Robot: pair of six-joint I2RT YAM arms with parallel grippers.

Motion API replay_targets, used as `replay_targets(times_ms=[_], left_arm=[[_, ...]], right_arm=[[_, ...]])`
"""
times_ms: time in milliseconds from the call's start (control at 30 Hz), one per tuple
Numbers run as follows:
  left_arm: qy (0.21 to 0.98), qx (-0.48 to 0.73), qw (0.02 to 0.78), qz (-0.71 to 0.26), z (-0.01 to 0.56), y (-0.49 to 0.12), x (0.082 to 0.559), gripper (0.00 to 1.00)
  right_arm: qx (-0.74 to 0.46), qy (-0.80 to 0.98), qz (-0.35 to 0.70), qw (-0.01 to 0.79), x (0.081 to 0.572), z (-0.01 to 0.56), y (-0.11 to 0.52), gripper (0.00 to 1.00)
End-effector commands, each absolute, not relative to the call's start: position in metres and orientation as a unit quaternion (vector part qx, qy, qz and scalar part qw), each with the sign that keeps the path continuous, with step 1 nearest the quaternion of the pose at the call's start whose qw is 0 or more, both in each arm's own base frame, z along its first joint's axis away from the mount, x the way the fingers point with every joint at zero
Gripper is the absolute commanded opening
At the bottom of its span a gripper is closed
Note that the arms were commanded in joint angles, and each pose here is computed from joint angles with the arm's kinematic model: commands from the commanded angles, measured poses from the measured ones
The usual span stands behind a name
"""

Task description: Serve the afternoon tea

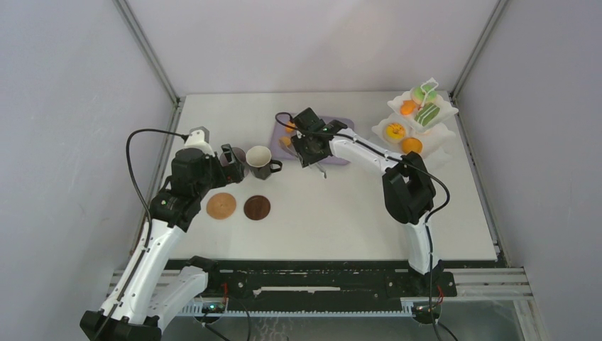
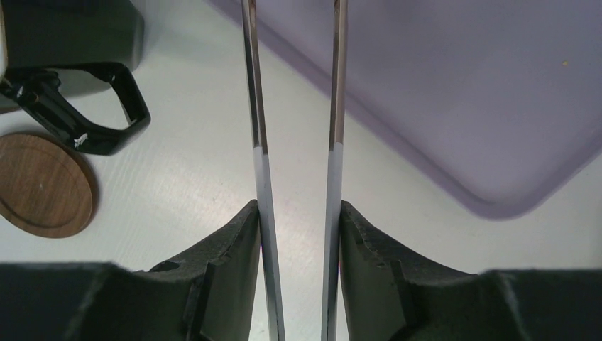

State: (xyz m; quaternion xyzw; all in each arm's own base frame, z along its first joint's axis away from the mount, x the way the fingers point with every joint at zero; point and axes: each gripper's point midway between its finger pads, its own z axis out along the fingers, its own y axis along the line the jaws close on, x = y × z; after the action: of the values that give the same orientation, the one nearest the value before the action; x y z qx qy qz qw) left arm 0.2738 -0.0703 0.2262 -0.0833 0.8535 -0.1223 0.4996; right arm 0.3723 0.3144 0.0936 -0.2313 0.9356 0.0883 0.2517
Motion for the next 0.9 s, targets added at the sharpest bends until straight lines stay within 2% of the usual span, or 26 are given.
replay_targets(times_ms=[0, 500, 867], left_arm=[[0.831, -0.091, 0.534, -0.128, 0.257, -0.067, 0.278, 1.00], [0.833, -0.087, 0.532, -0.125, 0.257, -0.067, 0.279, 1.00], [0.833, -0.084, 0.531, -0.131, 0.258, -0.070, 0.281, 1.00]], right_arm=[[-0.229, 0.927, 0.100, 0.280, 0.385, 0.114, 0.330, 0.49], [-0.228, 0.926, 0.086, 0.287, 0.404, 0.109, 0.339, 0.51], [-0.221, 0.916, 0.096, 0.321, 0.399, 0.148, 0.331, 0.31]])
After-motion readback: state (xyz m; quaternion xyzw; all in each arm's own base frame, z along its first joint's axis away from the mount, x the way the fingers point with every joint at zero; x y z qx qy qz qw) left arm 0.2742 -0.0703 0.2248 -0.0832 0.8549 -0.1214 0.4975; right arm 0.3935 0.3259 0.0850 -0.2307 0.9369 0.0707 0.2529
